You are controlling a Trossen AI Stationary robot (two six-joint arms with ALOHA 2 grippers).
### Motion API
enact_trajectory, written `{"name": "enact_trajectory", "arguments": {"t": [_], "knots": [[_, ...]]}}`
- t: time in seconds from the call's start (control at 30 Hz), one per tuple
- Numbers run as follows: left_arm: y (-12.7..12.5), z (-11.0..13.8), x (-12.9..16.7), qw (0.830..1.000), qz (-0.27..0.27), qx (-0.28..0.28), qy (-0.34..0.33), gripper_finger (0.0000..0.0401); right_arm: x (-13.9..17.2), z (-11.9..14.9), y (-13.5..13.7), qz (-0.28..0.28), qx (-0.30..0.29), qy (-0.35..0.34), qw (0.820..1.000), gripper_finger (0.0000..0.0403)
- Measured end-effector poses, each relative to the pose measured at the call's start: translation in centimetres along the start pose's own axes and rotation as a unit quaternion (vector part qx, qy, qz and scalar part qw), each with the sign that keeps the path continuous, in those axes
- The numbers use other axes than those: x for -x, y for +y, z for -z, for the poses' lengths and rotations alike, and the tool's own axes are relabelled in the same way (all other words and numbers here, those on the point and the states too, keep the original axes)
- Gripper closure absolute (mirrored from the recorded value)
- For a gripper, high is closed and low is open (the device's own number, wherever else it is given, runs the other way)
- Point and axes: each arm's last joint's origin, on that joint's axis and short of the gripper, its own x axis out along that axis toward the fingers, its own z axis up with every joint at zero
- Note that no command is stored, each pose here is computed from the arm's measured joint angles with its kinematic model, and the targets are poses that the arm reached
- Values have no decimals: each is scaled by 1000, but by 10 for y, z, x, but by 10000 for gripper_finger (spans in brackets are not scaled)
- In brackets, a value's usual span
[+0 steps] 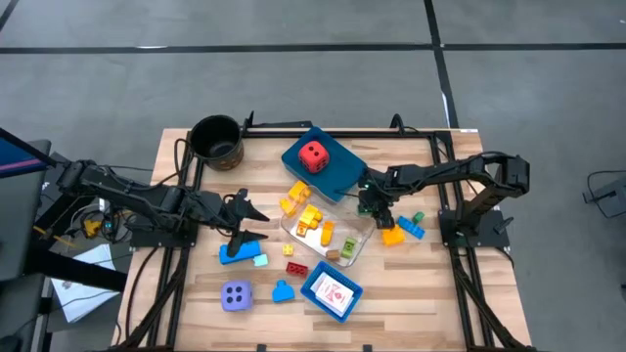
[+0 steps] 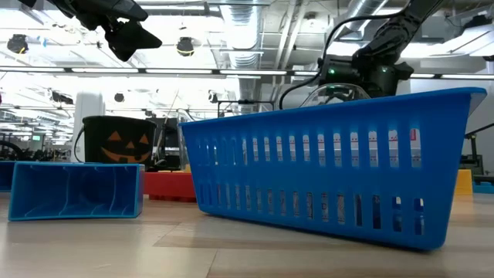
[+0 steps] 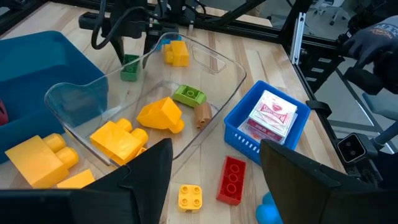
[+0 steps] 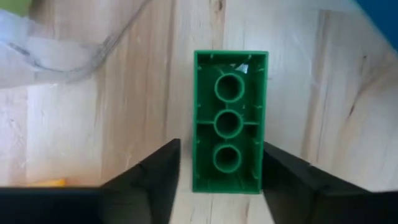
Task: Pick & Place Toys
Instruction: Put the green game piece block into the transparent bin
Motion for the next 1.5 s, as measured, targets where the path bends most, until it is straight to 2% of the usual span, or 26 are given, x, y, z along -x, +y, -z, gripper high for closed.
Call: {"name": "enact_trajectory", "arguments": {"t": [0.13, 0.4, 0.53, 0.83, 1.1, 1.3, 1.5], "knots": [[0, 0, 0, 1000, 0, 0, 0, 164, 1, 3, -1, 2, -10, 14, 1000, 274], [0, 0, 0, 1000, 0, 0, 0, 164, 5, 15, -8, -7, -63, 57, 996, 274], [0, 0, 0, 1000, 0, 0, 0, 164, 14, 19, -6, -4, -82, 57, 995, 271], [0, 0, 0, 1000, 0, 0, 1, 164, 68, 25, 2, 41, -137, -27, 989, 270], [0, 0, 0, 1000, 0, 0, 1, 164, 119, 38, 13, 112, -192, -144, 964, 270], [0, 0, 0, 1000, 0, 0, 1, 164, 138, 30, 24, 95, -244, -249, 932, 269], [0, 0, 0, 1000, 0, 0, 0, 164, 130, 10, 38, 55, -251, -279, 925, 269]]}}
